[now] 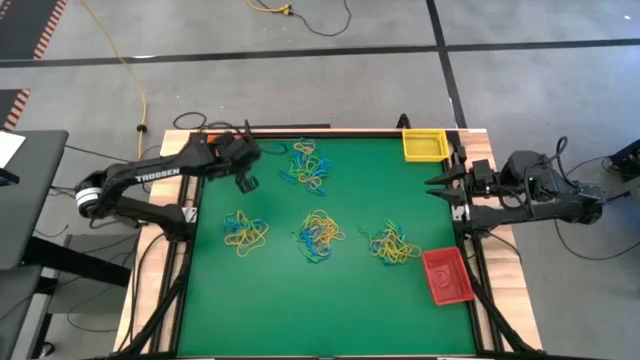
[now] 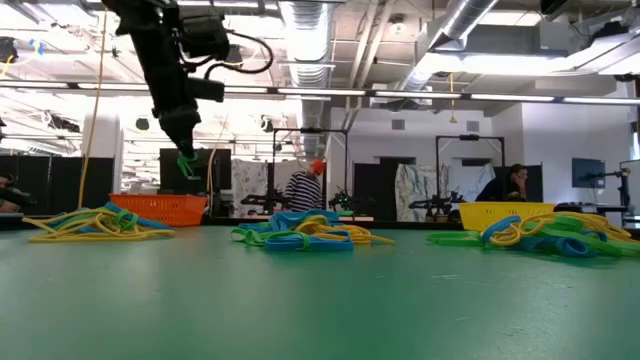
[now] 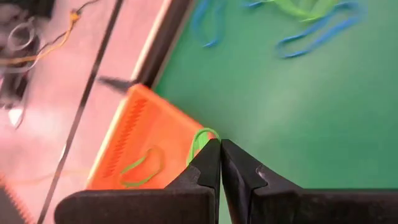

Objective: Sort rubber bands into baskets
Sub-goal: Put the green rubber band into the orange bin

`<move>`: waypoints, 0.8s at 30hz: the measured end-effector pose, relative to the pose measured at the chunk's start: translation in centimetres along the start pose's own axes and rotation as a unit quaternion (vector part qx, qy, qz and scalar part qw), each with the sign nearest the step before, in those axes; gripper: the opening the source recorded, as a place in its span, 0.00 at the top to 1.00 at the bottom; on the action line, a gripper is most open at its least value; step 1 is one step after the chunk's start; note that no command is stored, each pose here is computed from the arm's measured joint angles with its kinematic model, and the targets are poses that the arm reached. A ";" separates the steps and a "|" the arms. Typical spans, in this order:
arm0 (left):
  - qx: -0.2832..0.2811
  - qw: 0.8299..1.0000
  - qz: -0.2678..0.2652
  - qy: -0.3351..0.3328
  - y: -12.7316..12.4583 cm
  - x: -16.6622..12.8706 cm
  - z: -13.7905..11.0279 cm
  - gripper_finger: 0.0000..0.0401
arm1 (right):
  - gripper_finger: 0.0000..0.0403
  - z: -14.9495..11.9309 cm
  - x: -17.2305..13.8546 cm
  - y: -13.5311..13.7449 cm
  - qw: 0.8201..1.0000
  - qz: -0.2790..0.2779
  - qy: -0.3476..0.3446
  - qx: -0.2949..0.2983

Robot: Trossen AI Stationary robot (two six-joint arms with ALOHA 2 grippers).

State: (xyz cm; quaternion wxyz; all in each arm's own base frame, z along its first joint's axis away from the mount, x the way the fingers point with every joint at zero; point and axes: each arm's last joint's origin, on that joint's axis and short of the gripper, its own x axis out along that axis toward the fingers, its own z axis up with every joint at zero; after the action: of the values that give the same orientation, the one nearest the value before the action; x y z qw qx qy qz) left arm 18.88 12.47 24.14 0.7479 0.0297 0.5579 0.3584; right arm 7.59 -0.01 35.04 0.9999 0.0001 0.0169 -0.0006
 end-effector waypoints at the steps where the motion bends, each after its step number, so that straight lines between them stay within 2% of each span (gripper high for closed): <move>1: -0.009 1.000 0.008 0.007 0.6 0.3 -0.1 1.00 | 0.68 0.0 0.0 0.0 1.000 0.000 0.000 0.000; 6: -0.059 0.998 0.032 0.014 3.5 1.5 -0.4 1.00 | 0.68 0.0 0.0 0.0 1.000 0.000 0.000 0.000; 12: -0.113 0.993 0.011 0.022 6.3 2.6 -1.4 1.00 | 0.68 0.0 0.0 0.0 1.000 0.000 0.001 0.000; 19: -0.153 0.988 -0.004 0.029 7.9 3.1 -2.4 0.99 | 0.68 -0.1 0.0 0.0 1.000 0.000 0.005 0.000; 24: -0.162 0.986 -0.005 0.031 8.1 3.2 -2.5 0.91 | 0.68 -0.1 0.0 0.0 1.000 0.000 0.006 0.000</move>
State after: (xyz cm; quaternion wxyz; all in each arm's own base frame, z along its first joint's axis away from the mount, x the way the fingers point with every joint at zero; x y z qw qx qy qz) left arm 13.03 19.41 24.19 0.7270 -0.1054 0.5156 0.4410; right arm 7.60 -0.01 34.93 0.9997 0.0001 0.0226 -0.0006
